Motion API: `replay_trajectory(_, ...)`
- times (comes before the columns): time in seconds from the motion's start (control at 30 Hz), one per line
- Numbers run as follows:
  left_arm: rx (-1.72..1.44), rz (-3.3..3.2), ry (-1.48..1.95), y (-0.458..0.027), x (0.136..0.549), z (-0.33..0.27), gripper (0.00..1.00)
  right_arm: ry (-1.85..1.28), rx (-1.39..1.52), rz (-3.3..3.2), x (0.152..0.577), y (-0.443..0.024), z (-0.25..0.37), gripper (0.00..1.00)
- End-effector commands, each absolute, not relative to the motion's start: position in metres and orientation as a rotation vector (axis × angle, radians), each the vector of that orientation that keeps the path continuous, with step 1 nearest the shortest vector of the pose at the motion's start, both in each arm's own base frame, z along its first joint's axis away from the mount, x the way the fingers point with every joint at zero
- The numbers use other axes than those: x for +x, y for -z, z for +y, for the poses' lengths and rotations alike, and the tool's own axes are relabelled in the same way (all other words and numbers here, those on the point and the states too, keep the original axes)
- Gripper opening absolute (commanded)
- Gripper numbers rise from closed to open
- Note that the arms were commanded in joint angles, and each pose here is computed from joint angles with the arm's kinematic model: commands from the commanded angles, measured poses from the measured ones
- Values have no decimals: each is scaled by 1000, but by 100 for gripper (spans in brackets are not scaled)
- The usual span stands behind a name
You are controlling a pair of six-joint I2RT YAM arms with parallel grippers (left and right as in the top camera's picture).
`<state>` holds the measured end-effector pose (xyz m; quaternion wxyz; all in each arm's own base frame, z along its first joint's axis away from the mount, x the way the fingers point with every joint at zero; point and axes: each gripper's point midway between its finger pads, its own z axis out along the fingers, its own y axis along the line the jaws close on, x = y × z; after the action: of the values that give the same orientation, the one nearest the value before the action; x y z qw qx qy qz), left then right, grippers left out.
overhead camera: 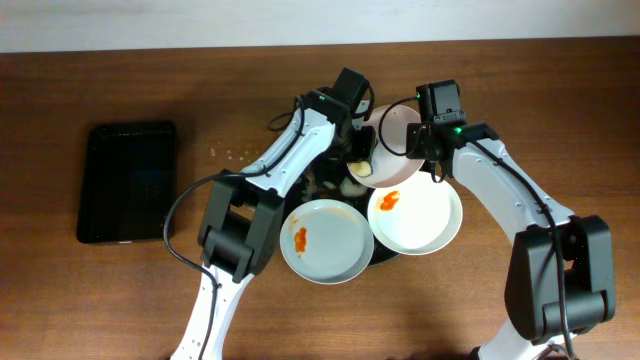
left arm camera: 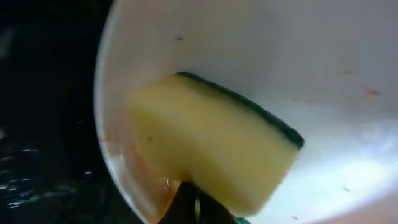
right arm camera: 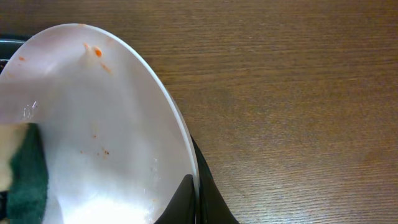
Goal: Clean dirty plates on tray and stack at the side
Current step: 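Tilt the plate up with the right gripper while scrubbing with sponge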
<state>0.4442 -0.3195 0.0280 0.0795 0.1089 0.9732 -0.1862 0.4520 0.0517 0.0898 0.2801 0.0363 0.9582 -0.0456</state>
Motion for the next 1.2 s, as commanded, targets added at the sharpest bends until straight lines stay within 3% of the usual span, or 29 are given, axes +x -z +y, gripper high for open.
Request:
replay_trajectory(0.0,299,2974,218,9,444,-278,0,122,120,2505,461,-114,49,4)
replay_trajectory(0.7,263,2932,-61,-33,459,-246,0,166,131,2502,458,-117,43,4)
replay_trajectory(0.87,255,2937,-26,-43,459,-246,0,168,73,2447,457,-145,43,4)
replay_trajectory(1.03,224,2934,225,-69,462,-257,0,194,-38,2383,447,-183,42,4)
replay_trajectory(1.17,199,2920,379,-91,468,-248,0,398,-172,2317,436,-213,34,4)
